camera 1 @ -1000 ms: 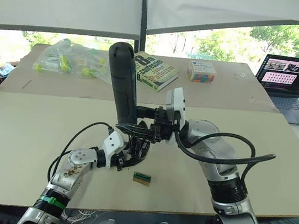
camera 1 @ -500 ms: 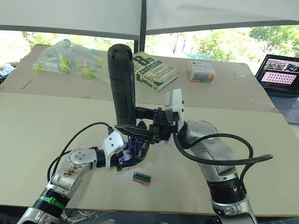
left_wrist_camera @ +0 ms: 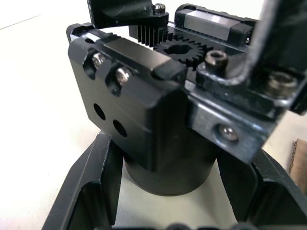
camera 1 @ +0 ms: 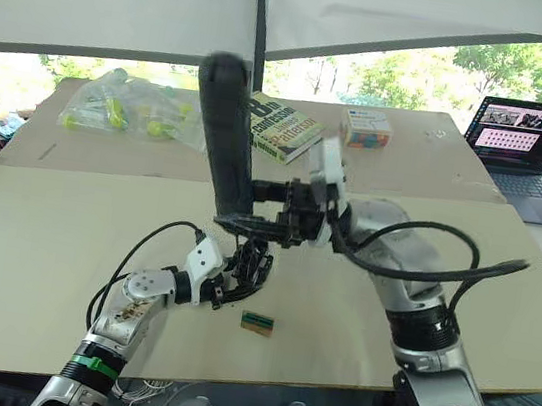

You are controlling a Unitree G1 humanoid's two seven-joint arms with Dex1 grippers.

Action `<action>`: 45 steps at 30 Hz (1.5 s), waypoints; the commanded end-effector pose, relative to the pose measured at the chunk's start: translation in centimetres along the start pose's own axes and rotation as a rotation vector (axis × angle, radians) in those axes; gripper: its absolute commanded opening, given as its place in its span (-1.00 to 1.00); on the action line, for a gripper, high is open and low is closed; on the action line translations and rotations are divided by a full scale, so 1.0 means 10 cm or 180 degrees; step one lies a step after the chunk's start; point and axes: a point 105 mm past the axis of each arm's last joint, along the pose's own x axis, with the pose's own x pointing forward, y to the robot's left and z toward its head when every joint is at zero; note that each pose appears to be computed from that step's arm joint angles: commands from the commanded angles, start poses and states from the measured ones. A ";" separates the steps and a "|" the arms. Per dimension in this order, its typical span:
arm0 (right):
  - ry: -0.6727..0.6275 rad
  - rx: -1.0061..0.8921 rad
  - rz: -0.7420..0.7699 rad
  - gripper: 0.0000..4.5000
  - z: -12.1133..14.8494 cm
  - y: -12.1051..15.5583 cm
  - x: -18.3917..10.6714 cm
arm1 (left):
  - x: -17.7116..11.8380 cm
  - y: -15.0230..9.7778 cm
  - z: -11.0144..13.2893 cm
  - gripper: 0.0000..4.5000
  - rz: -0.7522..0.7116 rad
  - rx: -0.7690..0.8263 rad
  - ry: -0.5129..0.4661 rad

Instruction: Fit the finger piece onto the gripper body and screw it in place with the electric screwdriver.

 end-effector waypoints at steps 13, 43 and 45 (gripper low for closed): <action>-0.0642 0.0006 0.0654 -0.15 0.62 0.42 -0.32 | -0.09 0.06 -0.16 0.88 0.0251 -0.0121 0.0024; 0.4120 0.2171 -0.2104 -0.15 -0.75 -0.01 -3.09 | -1.65 0.13 0.44 0.99 0.0086 0.0104 -0.0094; 0.4151 0.2192 -0.2076 -0.15 -0.79 -0.03 -3.09 | -1.65 0.15 0.42 0.99 0.0139 0.0064 -0.0010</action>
